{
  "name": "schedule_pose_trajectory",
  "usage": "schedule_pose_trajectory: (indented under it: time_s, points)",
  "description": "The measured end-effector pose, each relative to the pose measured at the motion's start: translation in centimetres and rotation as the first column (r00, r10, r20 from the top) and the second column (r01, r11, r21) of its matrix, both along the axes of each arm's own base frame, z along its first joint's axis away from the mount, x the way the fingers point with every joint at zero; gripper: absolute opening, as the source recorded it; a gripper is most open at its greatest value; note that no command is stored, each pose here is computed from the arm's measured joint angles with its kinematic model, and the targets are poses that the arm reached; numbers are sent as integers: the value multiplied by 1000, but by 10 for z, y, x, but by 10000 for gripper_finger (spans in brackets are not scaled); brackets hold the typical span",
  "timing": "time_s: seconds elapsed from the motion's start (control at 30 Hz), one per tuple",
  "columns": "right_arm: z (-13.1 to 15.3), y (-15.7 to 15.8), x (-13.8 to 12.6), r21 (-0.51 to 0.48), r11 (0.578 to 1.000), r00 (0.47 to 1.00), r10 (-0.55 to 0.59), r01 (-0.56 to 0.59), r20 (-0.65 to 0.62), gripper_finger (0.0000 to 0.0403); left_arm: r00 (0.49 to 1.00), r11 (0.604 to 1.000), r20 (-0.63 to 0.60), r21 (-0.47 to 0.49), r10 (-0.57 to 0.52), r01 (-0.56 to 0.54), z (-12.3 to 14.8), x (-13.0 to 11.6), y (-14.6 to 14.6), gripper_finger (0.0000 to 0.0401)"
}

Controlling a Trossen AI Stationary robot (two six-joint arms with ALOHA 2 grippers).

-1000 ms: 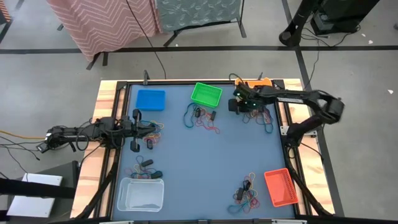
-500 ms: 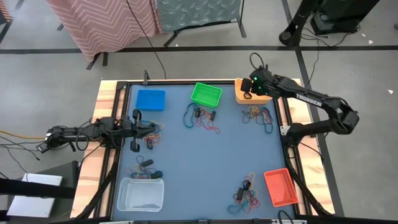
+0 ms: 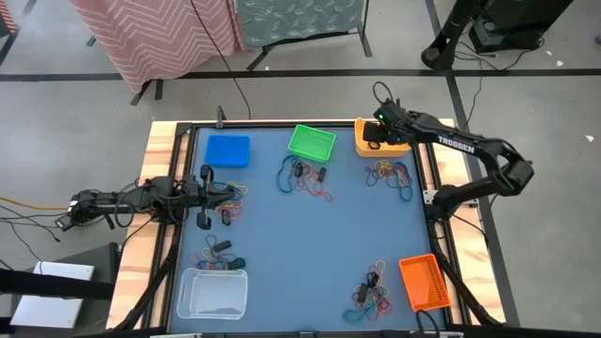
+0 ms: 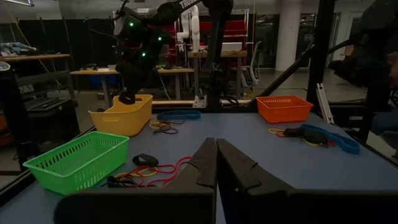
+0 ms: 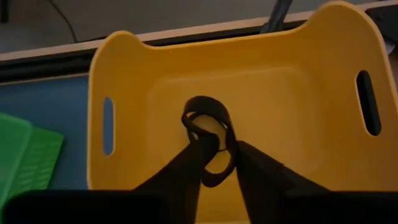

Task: Sort rubber bands into baskets
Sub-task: Put the black rubber band into the yellow bin

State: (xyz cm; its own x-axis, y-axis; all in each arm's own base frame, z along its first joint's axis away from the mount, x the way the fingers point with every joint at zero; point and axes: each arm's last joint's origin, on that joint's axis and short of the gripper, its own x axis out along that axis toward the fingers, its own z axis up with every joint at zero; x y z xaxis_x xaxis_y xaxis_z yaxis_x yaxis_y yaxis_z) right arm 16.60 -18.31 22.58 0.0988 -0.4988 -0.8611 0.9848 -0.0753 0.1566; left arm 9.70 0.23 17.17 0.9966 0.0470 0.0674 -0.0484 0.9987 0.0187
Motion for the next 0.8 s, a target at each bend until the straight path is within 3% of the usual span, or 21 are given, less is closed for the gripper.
schedule_pose_trajectory:
  time_s: [0.37,0.63,0.8]
  points:
    - [20,12,-8,-15,996,993,87,-86,75,239,1000,1000,0,0,0,0,0,0,0,8]
    - [30,16,-9,-34,992,978,127,-123,166,245,1000,1000,0,0,0,0,0,0,0,8]
    - [42,14,-3,-101,983,931,175,-150,321,240,1000,1000,0,0,0,0,0,0,0,8]
